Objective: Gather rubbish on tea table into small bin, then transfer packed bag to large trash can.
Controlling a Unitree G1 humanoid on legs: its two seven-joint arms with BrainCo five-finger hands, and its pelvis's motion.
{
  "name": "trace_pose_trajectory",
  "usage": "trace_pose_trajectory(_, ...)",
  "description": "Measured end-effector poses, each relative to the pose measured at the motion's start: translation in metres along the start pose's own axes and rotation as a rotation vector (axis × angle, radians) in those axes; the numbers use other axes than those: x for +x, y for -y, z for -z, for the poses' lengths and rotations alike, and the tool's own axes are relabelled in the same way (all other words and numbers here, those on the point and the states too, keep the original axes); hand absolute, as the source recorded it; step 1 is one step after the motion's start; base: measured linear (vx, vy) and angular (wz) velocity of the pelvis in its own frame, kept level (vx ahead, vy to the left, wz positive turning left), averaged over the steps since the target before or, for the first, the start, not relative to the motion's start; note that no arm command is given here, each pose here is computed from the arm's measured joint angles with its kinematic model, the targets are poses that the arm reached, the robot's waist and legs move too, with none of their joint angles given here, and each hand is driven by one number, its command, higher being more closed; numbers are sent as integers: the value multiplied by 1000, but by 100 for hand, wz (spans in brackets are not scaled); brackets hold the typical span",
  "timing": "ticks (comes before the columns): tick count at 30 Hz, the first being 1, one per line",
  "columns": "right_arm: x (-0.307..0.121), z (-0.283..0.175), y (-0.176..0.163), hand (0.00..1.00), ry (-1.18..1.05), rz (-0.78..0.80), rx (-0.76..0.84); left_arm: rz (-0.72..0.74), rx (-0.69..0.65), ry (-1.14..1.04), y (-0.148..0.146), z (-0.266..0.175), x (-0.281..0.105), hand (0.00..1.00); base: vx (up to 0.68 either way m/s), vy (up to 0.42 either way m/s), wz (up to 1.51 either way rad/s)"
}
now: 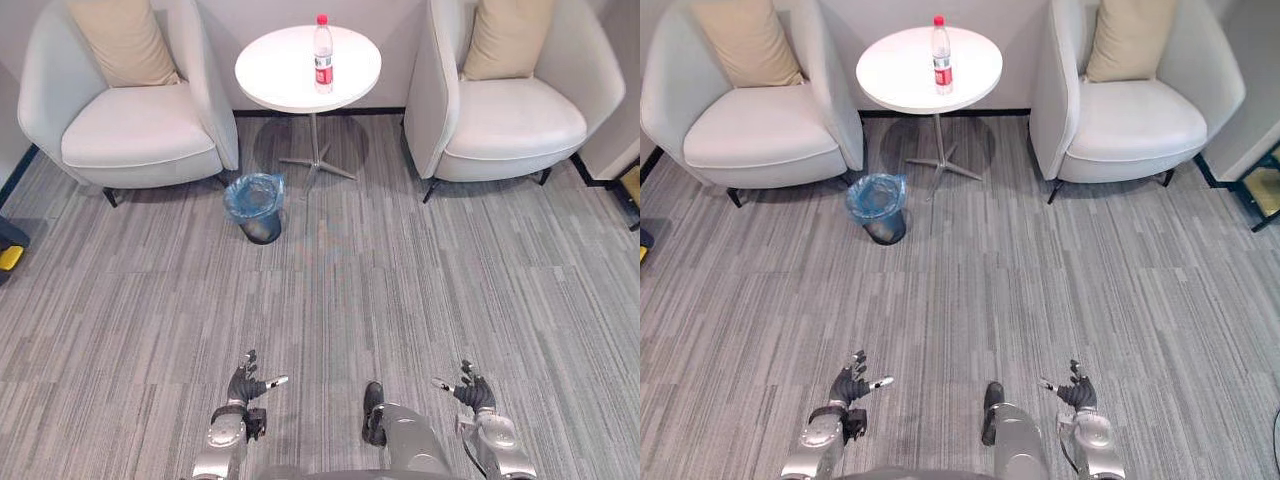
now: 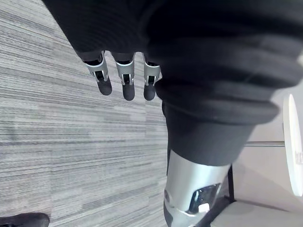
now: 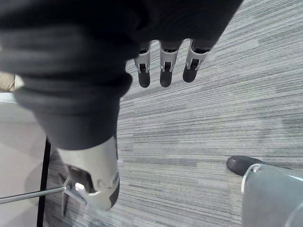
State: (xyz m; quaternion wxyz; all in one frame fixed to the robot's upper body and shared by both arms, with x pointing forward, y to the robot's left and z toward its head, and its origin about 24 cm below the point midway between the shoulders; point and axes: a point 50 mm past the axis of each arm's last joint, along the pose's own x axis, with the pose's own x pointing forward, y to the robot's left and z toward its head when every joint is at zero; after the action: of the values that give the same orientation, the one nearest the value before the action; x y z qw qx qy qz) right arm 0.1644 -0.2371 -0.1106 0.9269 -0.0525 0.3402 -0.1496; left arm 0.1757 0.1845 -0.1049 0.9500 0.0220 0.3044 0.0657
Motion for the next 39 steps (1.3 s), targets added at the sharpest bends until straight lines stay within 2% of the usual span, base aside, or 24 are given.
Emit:
trace_pose_trajectory(8,3,-14,-8,0,52,1,59,2,-32,2,6,1,-2,0,361,-107,-17)
trace_pose_trajectory(13,4,-12,7,0,41,54,58,7,-47,22,10,-4,-2,0,340,176,-30)
trace_pose_trajectory(20,3,-8,-8,0,21,-4,6,-7,-38,-15,3,8,-8,0,391,192,-30)
trace_pose_trajectory(25,0,2,-11,0,-10,-43,-18,-32,12,-54,-14,20,-13,0,465,81,32)
trace_pose_trajectory(32,0,3,-8,0,-14,-48,-27,-45,28,-41,-20,14,-9,0,444,-156,54)
trace_pose_trajectory(34,1,5,2,0,-30,-30,-46,-30,7,-65,-11,19,-8,0,477,-264,25)
trace_pose_trajectory(39,-1,8,0,0,-40,-33,-39,-7,-20,-44,1,11,-3,0,392,-248,32)
